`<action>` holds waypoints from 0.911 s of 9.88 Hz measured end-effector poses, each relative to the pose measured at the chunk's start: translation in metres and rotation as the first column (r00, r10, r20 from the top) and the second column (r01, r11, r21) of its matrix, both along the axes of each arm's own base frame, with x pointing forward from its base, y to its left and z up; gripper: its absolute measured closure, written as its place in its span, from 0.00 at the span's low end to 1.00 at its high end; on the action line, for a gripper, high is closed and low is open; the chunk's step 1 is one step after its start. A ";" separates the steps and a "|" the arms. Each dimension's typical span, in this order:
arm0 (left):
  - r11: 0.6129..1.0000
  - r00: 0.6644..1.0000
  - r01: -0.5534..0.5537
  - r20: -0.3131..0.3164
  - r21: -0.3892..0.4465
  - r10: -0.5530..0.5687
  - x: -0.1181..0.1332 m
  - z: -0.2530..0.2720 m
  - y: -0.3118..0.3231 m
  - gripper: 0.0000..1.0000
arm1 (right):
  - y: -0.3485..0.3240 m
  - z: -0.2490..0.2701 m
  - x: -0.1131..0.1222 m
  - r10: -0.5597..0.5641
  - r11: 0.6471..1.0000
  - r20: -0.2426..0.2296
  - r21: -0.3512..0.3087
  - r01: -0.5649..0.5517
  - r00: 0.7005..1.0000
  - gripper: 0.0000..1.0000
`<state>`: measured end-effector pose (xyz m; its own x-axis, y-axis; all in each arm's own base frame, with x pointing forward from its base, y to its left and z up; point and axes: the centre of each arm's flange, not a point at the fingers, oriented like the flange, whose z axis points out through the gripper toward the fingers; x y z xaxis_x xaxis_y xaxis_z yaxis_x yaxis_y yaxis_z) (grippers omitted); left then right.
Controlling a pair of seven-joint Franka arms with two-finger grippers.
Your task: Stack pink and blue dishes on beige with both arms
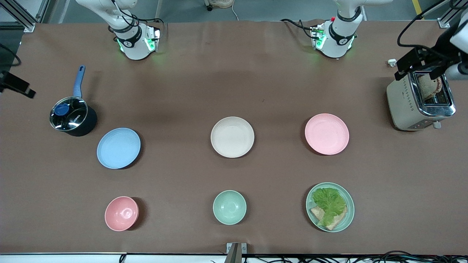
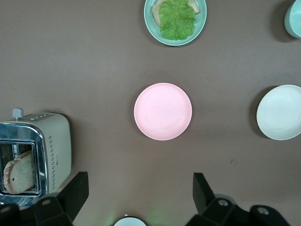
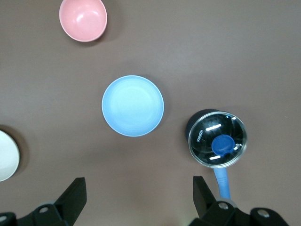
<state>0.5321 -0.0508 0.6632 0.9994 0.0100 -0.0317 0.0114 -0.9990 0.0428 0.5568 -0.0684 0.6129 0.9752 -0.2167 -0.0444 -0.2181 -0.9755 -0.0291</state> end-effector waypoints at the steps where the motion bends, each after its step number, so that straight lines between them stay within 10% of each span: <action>1: 1.000 1.000 0.005 -0.011 -0.011 -0.005 0.010 -0.028 0.017 0.01 | -0.007 -0.041 0.014 0.010 1.000 -0.003 0.013 -0.010 1.000 0.00; 5: 0.993 0.997 0.063 -0.033 -0.101 -0.066 0.026 -0.193 0.067 0.00 | -0.061 -0.220 0.039 0.110 0.980 -0.008 0.166 -0.107 0.994 0.00; 9: 0.969 0.976 0.180 -0.094 -0.166 -0.198 0.009 -0.339 0.072 0.01 | -0.092 -0.373 0.022 0.184 0.923 0.095 0.324 -0.205 0.978 0.00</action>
<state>0.5413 0.0213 0.3243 0.9731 -0.1923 -0.1268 -0.1637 -0.9646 0.2068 0.5791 -0.1606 0.2397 0.9998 -0.0059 -0.0196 -0.0126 -0.9311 -0.3644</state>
